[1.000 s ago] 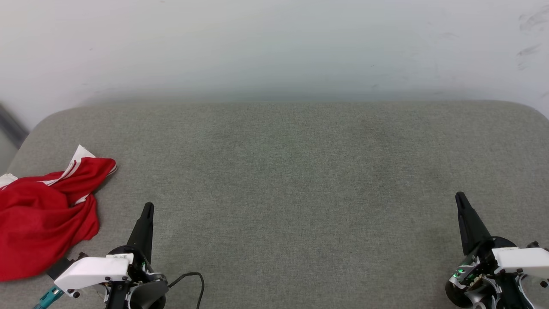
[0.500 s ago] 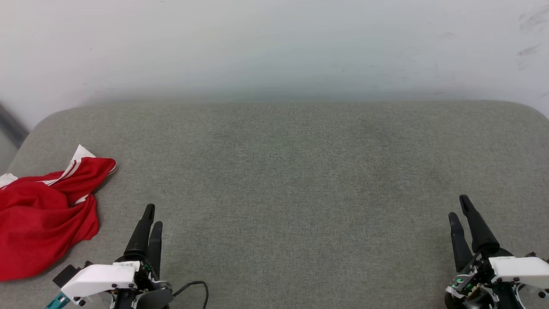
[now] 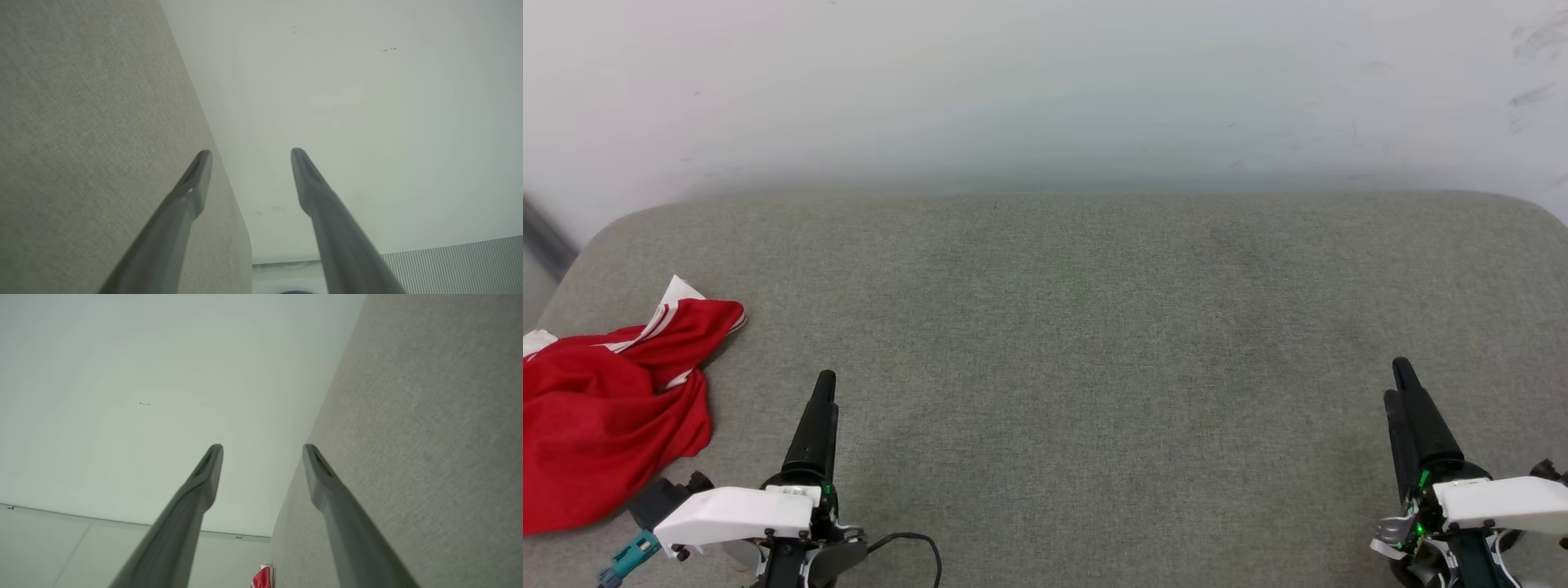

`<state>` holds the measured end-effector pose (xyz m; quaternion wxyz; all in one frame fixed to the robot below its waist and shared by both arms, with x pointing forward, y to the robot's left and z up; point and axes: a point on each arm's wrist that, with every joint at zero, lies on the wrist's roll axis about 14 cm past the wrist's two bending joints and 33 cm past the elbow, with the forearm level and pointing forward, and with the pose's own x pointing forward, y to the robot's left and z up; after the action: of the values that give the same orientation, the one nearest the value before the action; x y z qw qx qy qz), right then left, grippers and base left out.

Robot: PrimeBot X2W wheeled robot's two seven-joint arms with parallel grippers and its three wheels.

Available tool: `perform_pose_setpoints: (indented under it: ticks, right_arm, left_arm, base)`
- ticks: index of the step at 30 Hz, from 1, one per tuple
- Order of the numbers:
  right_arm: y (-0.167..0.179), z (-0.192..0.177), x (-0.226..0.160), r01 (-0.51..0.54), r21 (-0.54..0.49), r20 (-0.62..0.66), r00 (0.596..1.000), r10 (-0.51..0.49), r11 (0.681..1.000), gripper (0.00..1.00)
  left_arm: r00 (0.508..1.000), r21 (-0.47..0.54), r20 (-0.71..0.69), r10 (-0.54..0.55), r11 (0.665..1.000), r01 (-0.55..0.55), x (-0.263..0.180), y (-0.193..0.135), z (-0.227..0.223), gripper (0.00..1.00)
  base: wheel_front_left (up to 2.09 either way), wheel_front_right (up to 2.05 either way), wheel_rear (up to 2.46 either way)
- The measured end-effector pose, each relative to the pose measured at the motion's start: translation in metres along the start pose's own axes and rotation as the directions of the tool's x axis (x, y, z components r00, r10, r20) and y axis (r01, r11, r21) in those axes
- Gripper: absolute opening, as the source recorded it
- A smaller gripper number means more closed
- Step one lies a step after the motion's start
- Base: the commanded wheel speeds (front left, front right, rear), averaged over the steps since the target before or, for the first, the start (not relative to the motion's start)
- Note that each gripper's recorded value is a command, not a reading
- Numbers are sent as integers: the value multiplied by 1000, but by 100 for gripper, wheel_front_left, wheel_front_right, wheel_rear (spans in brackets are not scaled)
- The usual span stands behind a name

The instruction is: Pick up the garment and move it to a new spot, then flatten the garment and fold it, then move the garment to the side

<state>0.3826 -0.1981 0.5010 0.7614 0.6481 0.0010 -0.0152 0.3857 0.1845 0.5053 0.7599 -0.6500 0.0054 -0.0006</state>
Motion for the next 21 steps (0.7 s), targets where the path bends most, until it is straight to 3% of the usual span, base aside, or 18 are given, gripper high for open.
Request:
perform_pose_setpoints:
  ticks: [9, 21]
  right_arm:
    - [10, -2, 0, -29, -246, -2, 1000, 30, 969, 100]
    - [17, -3, -3, -53, -498, -12, 998, 54, 865, 100]
  left_arm:
    - [1000, 178, 11, -22, 984, 19, 0, -7, 1, 100]
    - [999, 436, -13, -36, 899, 38, 1, -14, -11, 100]
  base:
    - [0, 0, 0]
    - [0, 0, 0]
